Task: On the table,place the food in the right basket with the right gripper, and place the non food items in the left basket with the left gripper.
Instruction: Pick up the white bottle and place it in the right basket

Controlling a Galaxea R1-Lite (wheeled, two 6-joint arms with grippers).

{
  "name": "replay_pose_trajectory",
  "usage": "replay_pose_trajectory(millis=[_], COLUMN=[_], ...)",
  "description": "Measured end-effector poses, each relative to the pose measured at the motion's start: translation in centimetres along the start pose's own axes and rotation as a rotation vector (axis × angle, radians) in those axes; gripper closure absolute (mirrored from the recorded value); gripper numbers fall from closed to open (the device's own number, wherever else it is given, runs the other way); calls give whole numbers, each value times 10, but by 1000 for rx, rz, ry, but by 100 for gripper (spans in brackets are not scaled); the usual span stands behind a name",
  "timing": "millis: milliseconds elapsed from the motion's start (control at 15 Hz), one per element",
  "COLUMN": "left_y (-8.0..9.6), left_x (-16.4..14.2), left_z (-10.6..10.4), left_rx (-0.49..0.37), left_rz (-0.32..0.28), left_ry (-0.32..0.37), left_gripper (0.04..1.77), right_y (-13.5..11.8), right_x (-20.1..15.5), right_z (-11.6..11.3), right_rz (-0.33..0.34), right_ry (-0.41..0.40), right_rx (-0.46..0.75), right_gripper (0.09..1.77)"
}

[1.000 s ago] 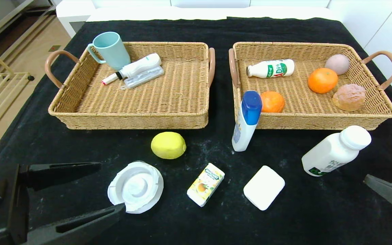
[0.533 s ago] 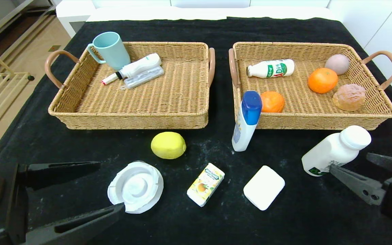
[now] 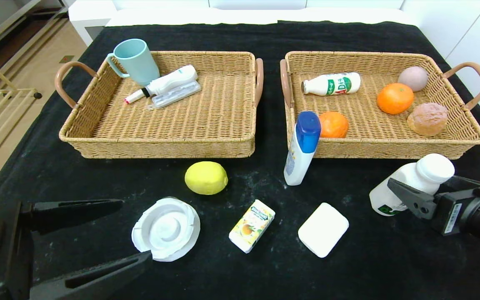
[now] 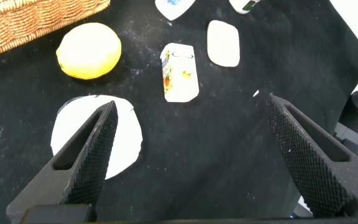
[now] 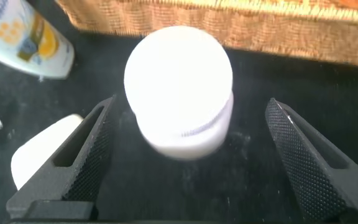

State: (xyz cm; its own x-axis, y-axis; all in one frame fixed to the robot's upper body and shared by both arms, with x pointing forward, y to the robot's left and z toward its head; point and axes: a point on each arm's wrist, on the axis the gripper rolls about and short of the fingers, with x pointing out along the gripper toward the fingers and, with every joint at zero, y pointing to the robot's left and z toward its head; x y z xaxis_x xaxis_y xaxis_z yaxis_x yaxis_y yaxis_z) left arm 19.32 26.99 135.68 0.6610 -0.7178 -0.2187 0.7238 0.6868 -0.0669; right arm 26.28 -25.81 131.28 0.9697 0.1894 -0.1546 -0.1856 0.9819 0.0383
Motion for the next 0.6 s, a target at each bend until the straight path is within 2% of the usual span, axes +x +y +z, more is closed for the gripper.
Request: replay_pose_trajectory(millis=[467, 600], left_y=[-1, -1], left_x=[-2, -3], left_z=[1, 1], left_rx=[6, 15], left_rz=[0, 1], left_ry=[-15, -16], left_gripper=[9, 9], right_y=[4, 4], right_x=[15, 17], right_z=[-1, -2], right_rz=[-3, -27], right_ry=[-46, -43], right_rx=[23, 22], right_gripper=[15, 15])
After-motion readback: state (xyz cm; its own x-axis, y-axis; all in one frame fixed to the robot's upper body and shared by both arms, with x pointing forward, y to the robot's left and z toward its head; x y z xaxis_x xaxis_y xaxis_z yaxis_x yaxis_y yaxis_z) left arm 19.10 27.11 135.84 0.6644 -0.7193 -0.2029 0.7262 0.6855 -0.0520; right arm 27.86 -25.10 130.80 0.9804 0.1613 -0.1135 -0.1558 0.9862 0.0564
